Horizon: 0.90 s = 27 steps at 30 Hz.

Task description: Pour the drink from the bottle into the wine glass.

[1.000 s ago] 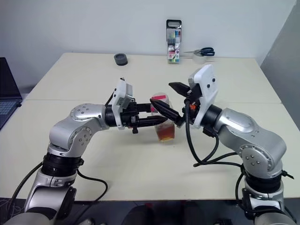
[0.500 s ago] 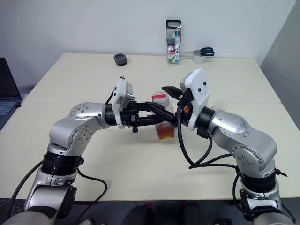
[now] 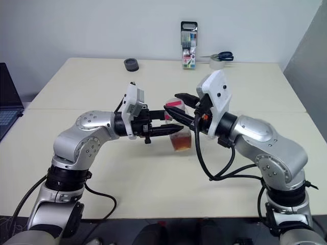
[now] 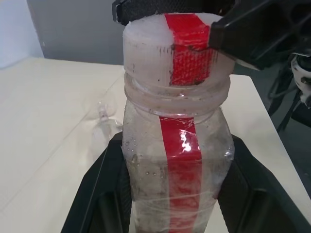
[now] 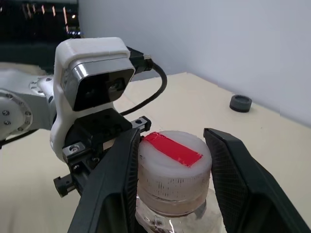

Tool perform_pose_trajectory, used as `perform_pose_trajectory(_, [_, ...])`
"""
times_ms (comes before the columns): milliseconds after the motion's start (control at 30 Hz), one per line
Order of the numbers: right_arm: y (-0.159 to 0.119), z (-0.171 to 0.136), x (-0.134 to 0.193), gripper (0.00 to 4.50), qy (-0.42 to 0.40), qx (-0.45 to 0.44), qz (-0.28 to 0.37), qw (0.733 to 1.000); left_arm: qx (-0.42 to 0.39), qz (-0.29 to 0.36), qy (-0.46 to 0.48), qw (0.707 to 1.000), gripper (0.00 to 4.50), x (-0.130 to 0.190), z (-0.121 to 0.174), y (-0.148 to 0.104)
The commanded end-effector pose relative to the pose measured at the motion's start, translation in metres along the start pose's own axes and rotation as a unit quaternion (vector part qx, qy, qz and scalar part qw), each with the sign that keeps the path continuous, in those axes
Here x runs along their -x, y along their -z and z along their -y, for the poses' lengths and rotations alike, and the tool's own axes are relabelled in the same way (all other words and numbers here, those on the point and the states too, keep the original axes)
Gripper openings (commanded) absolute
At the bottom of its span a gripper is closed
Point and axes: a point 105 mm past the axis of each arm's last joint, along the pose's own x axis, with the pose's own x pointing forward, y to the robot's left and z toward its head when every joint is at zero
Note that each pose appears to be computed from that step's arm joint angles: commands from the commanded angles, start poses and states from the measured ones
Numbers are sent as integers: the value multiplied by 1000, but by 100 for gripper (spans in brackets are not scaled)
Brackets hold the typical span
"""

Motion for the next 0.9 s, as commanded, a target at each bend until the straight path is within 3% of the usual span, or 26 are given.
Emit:
perform_pose_trajectory(33, [-27, 19, 11, 175, 42, 3, 47, 998, -14, 12, 6, 1000, 200, 1, 3, -8])
perform_pose_trajectory(167, [-22, 29, 19, 175, 74, -130, 76, 986, -14, 13, 7, 1000, 200, 0, 3, -8])
perform_pose_trajectory(333, [6, 43, 49, 175, 173, -103, 23, 979, -14, 11, 7, 1000, 200, 2, 3, -8])
perform_pose_trajectory(467, [82, 67, 108, 175, 337, -54, -104, 934, -11, 14, 3, 1000, 200, 0, 3, -8])
perform_pose_trajectory(600, [168, 66, 161, 175, 462, -75, -219, 856, -8, 12, 10, 1000, 200, -1, 6, -6])
perform_pose_trajectory(667, [194, 58, 166, 175, 477, -98, -236, 841, -13, 11, 14, 1000, 200, -2, 6, -7])
perform_pose_trajectory(767, [205, 58, 161, 175, 506, -127, -213, 826, -20, 12, 12, 1000, 200, -3, 3, -11])
perform_pose_trajectory(900, [208, 61, 157, 305, 514, -136, -196, 824, -21, 11, 12, 1000, 200, -2, 3, -13])
